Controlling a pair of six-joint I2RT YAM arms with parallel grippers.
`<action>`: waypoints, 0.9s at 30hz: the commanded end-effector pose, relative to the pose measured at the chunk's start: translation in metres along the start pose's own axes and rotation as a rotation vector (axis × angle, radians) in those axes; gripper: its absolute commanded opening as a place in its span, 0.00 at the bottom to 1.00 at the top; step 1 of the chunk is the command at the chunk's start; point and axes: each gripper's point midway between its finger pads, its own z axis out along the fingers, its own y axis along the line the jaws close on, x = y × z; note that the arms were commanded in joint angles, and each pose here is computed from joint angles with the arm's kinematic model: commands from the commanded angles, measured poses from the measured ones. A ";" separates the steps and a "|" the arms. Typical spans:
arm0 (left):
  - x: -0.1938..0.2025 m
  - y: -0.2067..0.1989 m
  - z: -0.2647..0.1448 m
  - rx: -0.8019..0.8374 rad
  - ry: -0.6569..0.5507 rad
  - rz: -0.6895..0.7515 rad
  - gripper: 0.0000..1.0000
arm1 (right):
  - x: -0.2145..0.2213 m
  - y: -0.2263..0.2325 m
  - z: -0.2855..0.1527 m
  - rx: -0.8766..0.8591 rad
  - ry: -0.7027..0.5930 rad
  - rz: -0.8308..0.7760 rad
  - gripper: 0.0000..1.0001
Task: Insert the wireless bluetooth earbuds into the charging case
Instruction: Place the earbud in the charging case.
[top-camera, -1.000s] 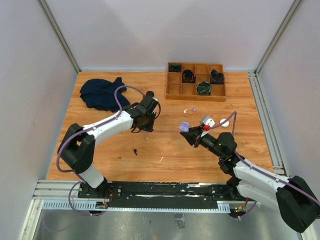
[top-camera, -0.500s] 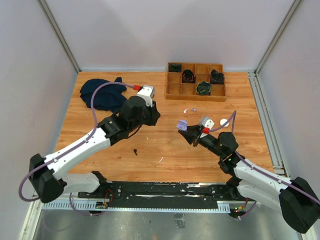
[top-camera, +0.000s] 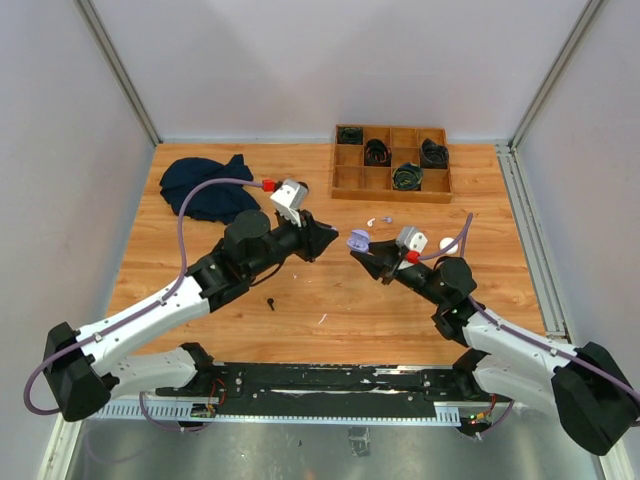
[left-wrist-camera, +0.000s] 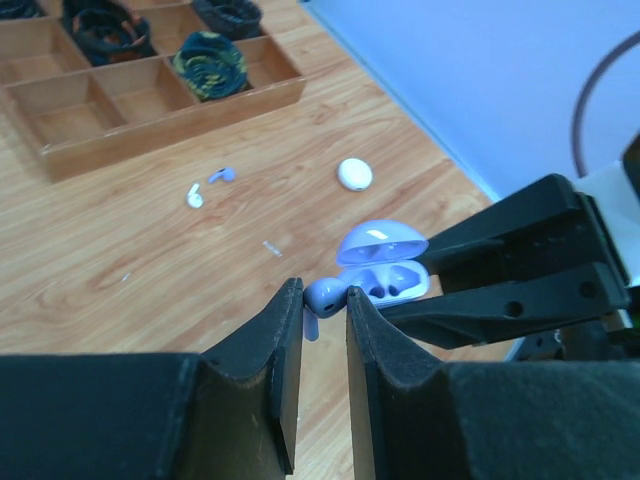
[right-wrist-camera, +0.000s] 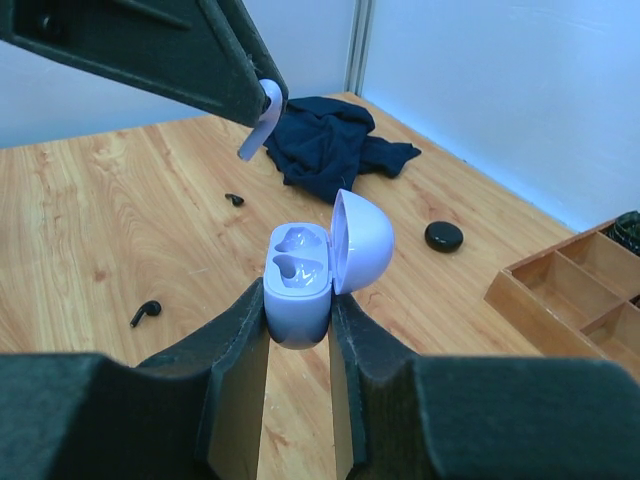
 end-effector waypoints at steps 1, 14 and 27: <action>-0.028 -0.033 -0.003 0.132 -0.134 0.021 0.25 | -0.036 0.006 0.010 -0.045 -0.122 -0.051 0.02; -0.022 -0.052 0.009 0.182 -0.180 0.058 0.24 | -0.038 0.012 0.012 -0.068 -0.157 -0.045 0.02; -0.003 -0.045 0.019 0.159 -0.160 0.089 0.24 | -0.045 0.013 0.009 -0.068 -0.184 -0.041 0.01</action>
